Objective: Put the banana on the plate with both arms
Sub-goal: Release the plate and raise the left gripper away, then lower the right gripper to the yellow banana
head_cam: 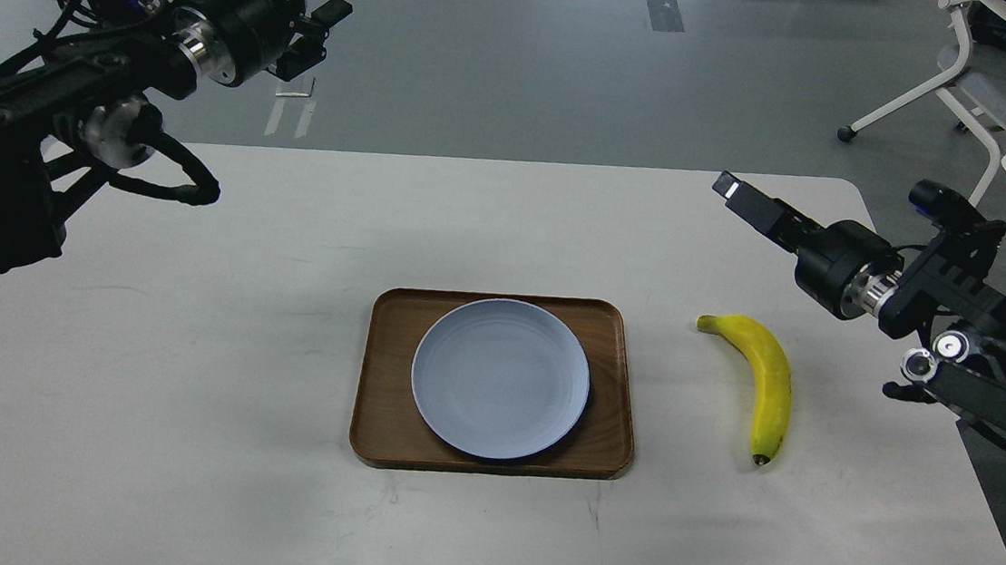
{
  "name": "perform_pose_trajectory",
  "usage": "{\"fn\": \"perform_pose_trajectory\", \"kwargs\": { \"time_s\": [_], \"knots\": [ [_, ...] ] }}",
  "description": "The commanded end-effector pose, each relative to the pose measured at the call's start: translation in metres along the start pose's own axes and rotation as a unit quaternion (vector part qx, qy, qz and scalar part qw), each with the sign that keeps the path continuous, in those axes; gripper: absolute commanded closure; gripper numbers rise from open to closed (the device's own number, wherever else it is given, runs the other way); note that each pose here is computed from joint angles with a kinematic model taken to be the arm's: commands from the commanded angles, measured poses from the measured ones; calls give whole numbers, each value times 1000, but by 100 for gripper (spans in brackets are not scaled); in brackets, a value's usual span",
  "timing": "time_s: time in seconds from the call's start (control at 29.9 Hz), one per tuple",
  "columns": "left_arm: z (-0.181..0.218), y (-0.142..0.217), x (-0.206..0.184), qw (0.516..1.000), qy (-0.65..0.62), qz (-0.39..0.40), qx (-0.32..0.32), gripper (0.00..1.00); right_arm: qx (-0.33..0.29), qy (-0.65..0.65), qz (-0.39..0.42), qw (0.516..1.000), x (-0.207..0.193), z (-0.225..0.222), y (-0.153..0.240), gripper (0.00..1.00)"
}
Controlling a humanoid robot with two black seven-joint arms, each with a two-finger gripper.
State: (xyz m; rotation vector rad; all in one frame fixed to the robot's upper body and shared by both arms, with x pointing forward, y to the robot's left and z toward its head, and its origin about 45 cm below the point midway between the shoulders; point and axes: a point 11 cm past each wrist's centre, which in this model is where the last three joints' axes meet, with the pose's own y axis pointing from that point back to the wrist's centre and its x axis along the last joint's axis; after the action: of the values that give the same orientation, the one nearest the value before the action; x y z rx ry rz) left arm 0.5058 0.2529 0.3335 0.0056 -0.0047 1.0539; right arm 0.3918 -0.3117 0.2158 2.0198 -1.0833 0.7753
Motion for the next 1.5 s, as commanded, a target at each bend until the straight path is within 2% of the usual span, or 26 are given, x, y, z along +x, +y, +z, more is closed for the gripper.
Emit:
{"fn": "perform_pose_trajectory", "kwargs": {
  "time_s": [0.0,0.13,0.3,0.53,0.84,1.1,1.34,1.47],
  "knots": [
    [-13,17,14,998,52,-6,19,2,-19,44,-23,999,-5,18,37,2],
    [-26,27,24,997,68,14,18,2,-58,46,-21,997,4,42,68,0],
    [-38,32,27,997,71,30,27,2,-68,44,-22,996,12,45,89,0],
    [-41,32,28,996,69,39,31,2,-56,35,-20,998,17,37,85,0],
    [-47,32,26,996,63,40,39,2,-49,16,-67,996,-34,35,72,3],
    [-59,39,27,995,67,46,49,2,-104,16,-79,991,-48,55,74,4],
    [-62,40,26,995,67,46,53,2,-101,158,-107,976,-45,78,80,4],
    [-69,43,26,995,70,49,59,2,-106,162,-120,974,-57,85,82,4]
  ]
}}
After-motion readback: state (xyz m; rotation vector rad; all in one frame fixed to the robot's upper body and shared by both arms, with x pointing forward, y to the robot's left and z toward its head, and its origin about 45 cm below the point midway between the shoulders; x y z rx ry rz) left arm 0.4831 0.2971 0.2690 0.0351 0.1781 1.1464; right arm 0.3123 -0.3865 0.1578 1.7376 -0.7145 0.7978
